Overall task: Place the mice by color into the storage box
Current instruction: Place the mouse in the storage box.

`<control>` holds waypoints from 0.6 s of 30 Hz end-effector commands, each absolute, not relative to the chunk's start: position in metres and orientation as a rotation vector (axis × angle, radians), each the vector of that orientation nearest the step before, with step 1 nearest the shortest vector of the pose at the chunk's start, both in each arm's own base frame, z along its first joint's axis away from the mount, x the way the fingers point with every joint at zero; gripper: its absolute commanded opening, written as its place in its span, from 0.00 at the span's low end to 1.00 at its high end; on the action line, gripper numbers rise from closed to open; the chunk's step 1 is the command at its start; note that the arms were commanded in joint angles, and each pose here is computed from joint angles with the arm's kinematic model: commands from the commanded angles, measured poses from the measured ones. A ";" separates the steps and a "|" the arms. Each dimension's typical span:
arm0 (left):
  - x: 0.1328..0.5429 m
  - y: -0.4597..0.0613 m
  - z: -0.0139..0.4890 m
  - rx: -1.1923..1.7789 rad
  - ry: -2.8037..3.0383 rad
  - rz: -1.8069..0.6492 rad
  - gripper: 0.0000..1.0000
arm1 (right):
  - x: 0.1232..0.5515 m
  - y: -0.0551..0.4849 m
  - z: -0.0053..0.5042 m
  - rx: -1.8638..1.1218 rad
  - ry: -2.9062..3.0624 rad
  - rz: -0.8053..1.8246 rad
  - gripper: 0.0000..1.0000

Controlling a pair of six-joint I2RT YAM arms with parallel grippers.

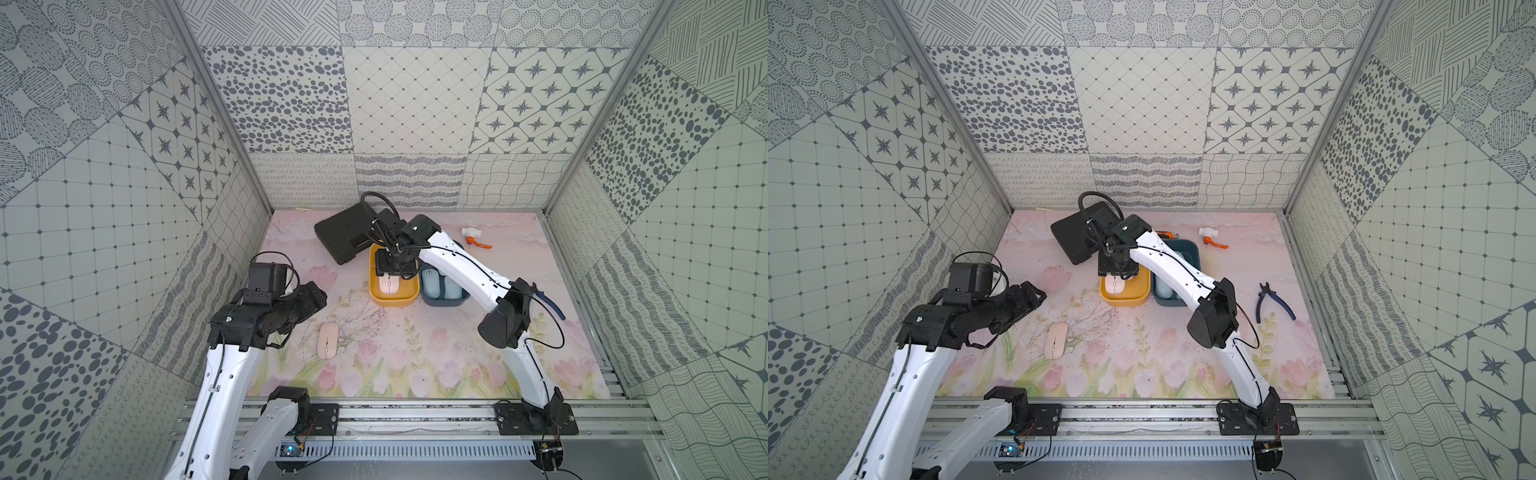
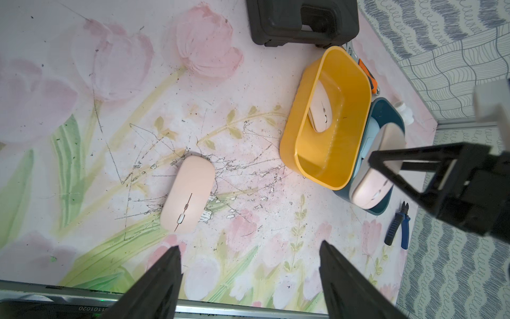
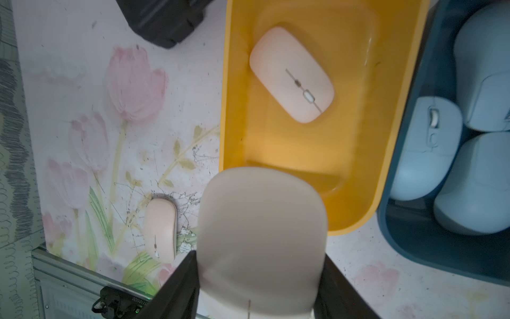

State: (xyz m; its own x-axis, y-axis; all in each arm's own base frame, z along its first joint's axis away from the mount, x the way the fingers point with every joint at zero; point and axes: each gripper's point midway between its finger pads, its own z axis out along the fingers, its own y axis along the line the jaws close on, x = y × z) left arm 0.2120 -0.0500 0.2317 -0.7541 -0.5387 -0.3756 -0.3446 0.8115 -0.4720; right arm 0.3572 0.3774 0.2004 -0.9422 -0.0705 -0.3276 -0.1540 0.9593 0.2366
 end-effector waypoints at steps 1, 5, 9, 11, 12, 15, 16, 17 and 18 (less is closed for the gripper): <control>0.220 -0.051 0.232 -0.661 2.477 -0.534 0.82 | 0.371 0.364 0.171 -0.220 2.872 0.292 0.56; 0.222 -0.052 0.226 -0.670 2.491 -0.530 0.82 | 0.393 0.362 0.150 -0.198 2.899 0.327 0.56; 0.224 -0.052 0.222 -0.674 2.509 -0.528 0.82 | 0.407 0.359 0.131 -0.186 2.915 0.354 0.57; 0.225 -0.052 0.221 -0.673 2.512 -0.521 0.82 | 0.411 0.358 0.124 -0.184 2.919 0.363 0.57; 0.225 -0.052 0.221 -0.673 2.514 -0.521 0.81 | 0.412 0.357 0.122 -0.188 2.919 0.362 0.57; 0.225 -0.052 0.218 -0.682 2.521 -0.519 0.81 | 0.415 0.355 0.117 -0.192 2.920 0.348 0.57; 0.225 -0.052 0.218 -0.683 2.524 -0.521 0.81 | 0.415 0.355 0.114 -0.197 2.927 0.357 0.58; 0.224 -0.052 0.217 -0.686 2.525 -0.520 0.81 | 0.415 0.356 0.112 -0.201 2.935 0.369 0.59; 0.224 -0.052 0.217 -0.688 2.527 -0.517 0.81 | 0.415 0.357 0.109 -0.200 2.940 0.376 0.62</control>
State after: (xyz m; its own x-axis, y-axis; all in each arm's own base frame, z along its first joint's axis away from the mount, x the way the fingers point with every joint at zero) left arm 0.2208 -0.0513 0.2176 -0.7696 -0.5423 -0.3371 -0.3709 0.8094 -0.4553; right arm 0.4104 0.3486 0.1032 -0.9830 -0.0915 -0.1590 -0.1222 0.9730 0.1958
